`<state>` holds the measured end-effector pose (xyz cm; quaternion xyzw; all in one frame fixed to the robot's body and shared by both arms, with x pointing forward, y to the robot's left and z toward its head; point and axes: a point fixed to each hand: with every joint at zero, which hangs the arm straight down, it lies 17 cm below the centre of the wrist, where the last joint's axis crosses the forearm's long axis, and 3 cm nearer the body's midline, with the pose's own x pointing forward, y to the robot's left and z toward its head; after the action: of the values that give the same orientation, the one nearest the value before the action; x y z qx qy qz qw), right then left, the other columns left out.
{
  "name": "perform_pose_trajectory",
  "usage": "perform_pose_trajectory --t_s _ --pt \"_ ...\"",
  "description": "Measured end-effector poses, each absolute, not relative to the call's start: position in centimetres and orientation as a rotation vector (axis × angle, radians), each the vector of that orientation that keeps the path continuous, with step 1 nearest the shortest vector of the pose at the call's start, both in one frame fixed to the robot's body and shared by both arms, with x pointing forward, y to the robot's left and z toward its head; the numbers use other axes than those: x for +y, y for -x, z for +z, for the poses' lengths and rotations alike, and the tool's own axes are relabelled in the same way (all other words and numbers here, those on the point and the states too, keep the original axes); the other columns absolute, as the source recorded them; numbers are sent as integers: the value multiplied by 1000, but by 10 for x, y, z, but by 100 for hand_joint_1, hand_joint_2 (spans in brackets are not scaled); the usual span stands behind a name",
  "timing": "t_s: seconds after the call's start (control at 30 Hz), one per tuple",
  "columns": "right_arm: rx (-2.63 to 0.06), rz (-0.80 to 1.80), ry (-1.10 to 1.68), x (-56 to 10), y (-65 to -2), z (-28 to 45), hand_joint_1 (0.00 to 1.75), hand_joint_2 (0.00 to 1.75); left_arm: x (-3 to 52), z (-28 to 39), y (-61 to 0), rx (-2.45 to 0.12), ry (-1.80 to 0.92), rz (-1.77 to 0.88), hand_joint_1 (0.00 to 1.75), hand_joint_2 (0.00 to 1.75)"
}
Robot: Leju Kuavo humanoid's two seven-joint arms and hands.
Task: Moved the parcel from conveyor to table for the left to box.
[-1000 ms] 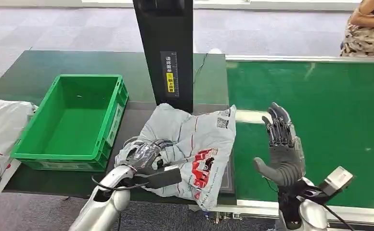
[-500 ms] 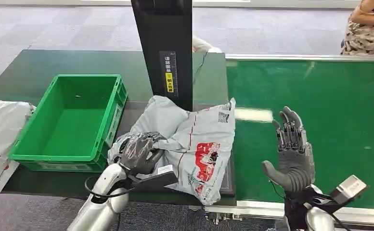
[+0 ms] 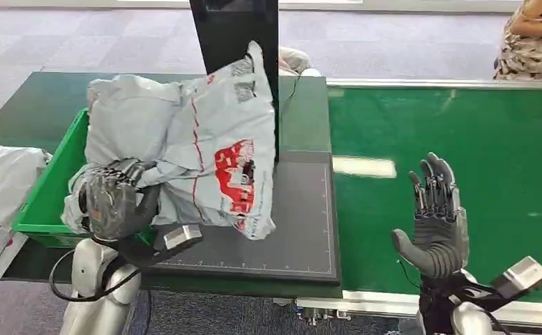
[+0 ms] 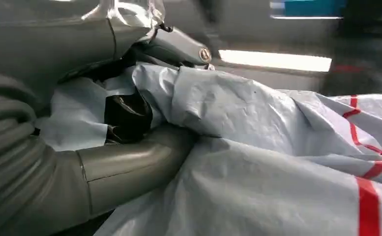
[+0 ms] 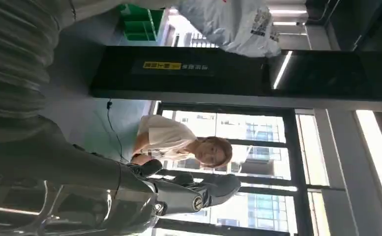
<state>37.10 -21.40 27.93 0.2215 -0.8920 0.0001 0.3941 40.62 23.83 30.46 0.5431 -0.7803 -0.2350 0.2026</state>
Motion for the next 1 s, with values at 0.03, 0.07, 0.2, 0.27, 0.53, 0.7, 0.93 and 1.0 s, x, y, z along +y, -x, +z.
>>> perform_pose_trajectory --t_s 0.03,0.07,0.2,0.27,0.53,0.7,0.93,1.0 --pt "-2265 5 -558 -214 -371 280 0 175 261 305 -410 -2121 -1534 -582 175 175" --pt "-2268 6 -558 -214 -370 281 0 175 286 303 -413 -2059 -1548 -500 175 175" --pt "-2276 5 -561 -213 -369 284 0 175 361 289 -416 -1863 -1584 -307 175 175" --pt "-2274 9 -558 -212 -370 284 0 175 387 268 -424 -1740 -1552 -277 175 175" --pt "-2282 22 -581 -206 -371 289 0 175 440 180 -445 -1362 -1484 -334 175 175" --pt "-2281 23 -586 -204 -373 290 0 175 452 151 -463 -1229 -1493 -427 175 175" --pt "-2285 18 -592 -204 -376 294 0 175 461 154 -484 -1258 -1536 -448 0 175" --pt "-2282 16 -589 -204 -376 294 0 175 460 160 -486 -1303 -1551 -439 0 175"
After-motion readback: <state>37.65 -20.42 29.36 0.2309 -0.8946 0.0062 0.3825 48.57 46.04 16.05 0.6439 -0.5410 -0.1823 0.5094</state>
